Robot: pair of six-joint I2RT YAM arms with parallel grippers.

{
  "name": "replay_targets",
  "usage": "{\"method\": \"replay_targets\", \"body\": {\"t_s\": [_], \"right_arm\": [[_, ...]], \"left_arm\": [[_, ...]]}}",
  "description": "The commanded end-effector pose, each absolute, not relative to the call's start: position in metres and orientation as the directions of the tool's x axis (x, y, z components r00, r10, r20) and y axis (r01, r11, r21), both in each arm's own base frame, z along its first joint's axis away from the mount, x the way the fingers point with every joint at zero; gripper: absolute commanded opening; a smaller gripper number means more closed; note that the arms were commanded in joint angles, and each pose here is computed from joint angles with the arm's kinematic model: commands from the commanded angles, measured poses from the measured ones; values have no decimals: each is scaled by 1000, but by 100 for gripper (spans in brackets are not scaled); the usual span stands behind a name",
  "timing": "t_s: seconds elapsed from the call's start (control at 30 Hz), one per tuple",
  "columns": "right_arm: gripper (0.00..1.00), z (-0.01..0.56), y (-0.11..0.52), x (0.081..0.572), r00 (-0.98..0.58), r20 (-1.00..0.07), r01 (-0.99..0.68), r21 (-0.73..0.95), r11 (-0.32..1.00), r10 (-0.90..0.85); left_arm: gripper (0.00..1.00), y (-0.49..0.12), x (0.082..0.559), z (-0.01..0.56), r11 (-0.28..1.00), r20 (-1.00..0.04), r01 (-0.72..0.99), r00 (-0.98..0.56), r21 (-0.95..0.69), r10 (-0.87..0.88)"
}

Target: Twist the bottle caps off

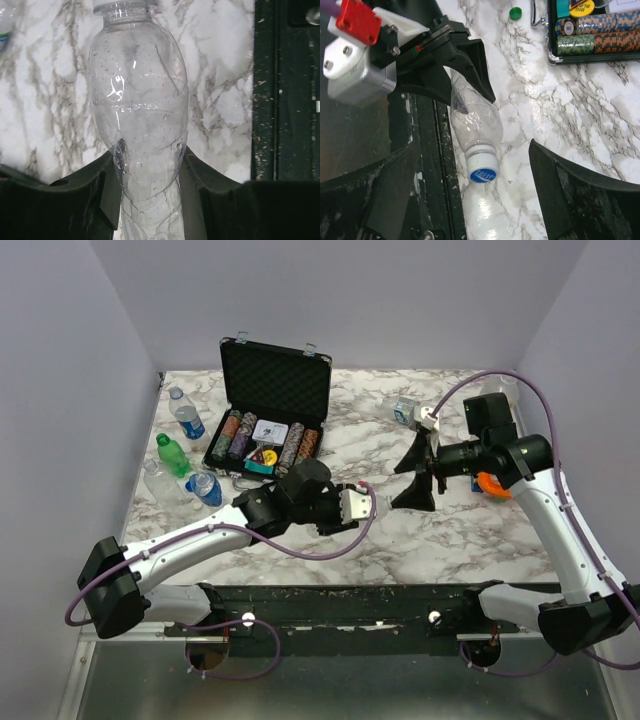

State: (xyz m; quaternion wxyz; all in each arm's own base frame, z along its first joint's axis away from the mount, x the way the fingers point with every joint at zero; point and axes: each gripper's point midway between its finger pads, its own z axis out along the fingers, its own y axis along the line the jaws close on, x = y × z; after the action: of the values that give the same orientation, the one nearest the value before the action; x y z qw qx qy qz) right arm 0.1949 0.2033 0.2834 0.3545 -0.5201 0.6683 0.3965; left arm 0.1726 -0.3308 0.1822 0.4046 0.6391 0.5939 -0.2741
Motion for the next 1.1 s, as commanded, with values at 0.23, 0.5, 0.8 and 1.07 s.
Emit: {"method": "replay_targets", "body": {"t_s": [0.23, 0.5, 0.8, 1.07], "right_arm": [[100, 282, 199, 248, -706, -707, -554, 574, 603, 24], [95, 260, 214, 238, -796, -605, -520, 685, 510, 1], [61, 258, 218, 231, -789, -614, -556, 690, 463, -33], [38, 261, 219, 228, -756, -652, -610, 668, 426, -61]], "left_arm": [[0, -310, 224, 206, 317, -765, 813, 222, 488, 605], [0, -309, 226, 206, 327, -761, 803, 223, 498, 609], [0, -308, 227, 205, 327, -758, 803, 221, 499, 614], [0, -311, 221, 205, 305, -766, 818, 233, 487, 599]]}}
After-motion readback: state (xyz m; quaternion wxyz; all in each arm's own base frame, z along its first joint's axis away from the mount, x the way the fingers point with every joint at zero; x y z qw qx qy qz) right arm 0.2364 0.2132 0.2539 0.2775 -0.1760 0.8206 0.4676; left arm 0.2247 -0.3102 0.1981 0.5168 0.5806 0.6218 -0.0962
